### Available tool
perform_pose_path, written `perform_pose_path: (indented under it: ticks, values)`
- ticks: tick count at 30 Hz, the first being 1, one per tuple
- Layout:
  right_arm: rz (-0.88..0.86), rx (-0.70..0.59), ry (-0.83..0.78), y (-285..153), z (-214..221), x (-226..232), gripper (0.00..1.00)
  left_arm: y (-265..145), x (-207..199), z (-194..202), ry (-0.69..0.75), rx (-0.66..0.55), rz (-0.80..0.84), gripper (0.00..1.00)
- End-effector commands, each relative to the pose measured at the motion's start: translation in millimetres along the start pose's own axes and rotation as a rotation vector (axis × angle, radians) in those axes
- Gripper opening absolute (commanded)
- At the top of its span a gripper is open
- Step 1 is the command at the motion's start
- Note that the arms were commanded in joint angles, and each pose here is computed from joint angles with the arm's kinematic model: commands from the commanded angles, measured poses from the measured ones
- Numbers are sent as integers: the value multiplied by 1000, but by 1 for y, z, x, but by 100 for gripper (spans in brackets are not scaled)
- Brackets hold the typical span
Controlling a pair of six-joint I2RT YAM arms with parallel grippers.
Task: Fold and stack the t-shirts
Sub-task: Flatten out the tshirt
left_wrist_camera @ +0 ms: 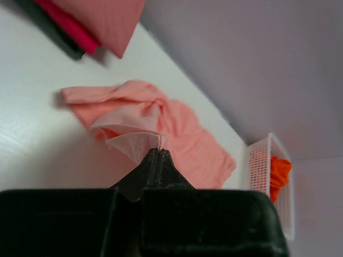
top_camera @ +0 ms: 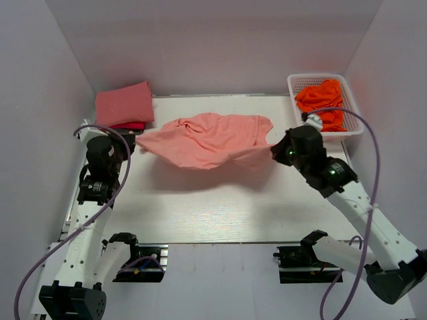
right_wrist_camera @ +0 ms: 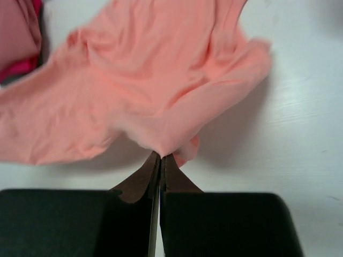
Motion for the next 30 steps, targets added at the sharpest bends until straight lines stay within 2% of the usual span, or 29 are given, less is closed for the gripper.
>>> perform_pose_path:
  ticks: [1, 5, 8, 13, 14, 20, 21, 23, 24, 30]
  values:
    - [159, -227, 19, -40, -50, -20, 0, -7, -43, -27, 4, -81, 113, 0]
    - [233, -416, 9, -81, -98, -28, 0, -20, -82, -56, 18, -173, 192, 0]
    - [221, -551, 5, -119, -136, -24, 0, -42, -116, -80, 34, -244, 283, 0]
    - [205, -678, -36, -160, -169, -21, 0, -80, -154, -109, 94, -337, 409, 0]
    - [185, -741, -30, -180, -182, -20, 0, -93, -166, -118, 110, -369, 444, 0]
    - [82, -876, -98, -238, -210, -13, 0, -146, -199, -146, 174, -463, 556, 0]
    - [43, -920, -97, -259, -217, -11, 0, -153, -204, -148, 186, -468, 580, 0]
    - [2, -934, -142, -267, -220, -6, 0, -170, -212, -155, 193, -486, 611, 0]
    - [-21, -974, -139, -285, -225, -6, 0, -176, -215, -154, 209, -479, 635, 0]
    - [-205, -1093, -228, -337, -224, 3, 0, -228, -232, -164, 239, -506, 754, 0]
Point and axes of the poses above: each gripper's point midway between its finger pads, its own y axis out along the fingers, its own x axis along the line the jaws close on, z = x × y, the point moved 6 cm from there along -y, back along the fingers, and after that the axes turned 12 degrees about -y, right-handed, at the moved point
